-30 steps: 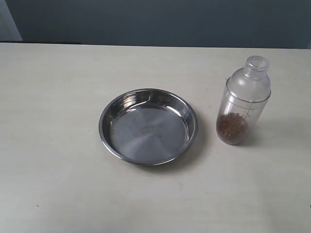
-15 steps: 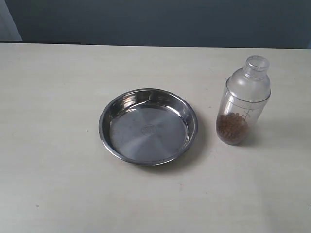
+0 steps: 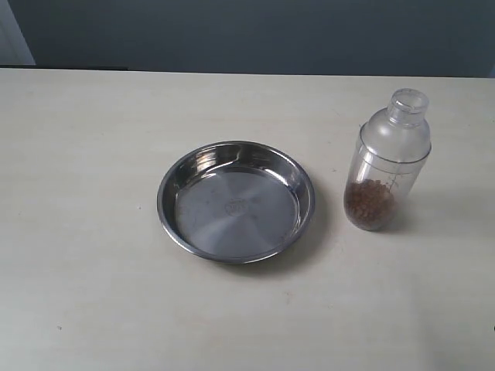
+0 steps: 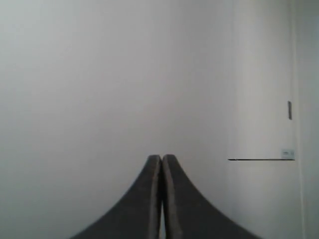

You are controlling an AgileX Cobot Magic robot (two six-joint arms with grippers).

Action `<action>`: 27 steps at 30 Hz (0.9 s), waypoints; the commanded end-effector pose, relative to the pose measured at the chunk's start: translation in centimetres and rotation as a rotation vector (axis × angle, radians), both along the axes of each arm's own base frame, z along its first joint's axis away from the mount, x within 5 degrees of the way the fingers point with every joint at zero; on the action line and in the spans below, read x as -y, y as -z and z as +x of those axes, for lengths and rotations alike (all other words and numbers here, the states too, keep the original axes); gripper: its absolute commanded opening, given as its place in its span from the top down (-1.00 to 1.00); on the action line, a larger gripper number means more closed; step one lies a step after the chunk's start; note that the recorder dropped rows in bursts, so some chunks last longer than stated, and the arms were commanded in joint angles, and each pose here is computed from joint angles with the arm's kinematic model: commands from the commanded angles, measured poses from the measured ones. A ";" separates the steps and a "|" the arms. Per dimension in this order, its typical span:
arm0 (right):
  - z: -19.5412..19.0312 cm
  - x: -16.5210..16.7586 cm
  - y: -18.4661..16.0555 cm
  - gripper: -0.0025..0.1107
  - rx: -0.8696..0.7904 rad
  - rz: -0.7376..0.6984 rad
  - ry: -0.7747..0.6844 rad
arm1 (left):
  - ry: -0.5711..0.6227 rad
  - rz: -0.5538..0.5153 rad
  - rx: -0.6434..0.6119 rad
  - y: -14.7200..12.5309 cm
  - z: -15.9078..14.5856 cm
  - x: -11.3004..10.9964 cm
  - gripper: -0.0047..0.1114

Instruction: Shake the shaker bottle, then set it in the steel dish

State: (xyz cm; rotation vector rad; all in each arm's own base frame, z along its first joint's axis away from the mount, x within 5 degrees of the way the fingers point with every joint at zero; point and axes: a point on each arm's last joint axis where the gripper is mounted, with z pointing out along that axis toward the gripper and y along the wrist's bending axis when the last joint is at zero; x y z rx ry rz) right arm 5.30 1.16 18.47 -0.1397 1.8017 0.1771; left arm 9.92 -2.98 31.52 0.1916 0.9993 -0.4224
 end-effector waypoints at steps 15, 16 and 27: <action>0.0 0.0 -0.1 0.97 0.017 -0.003 0.001 | 0.478 0.104 -0.309 1.9 14.1 3.7 -0.51; 0.0 0.0 -0.1 0.97 0.017 -0.003 0.001 | 0.493 0.147 -0.342 2.5 14.3 4.5 -0.50; 0.0 0.0 -0.1 0.97 0.017 -0.003 0.001 | 0.618 0.285 -0.338 8.4 17.3 12.5 -0.65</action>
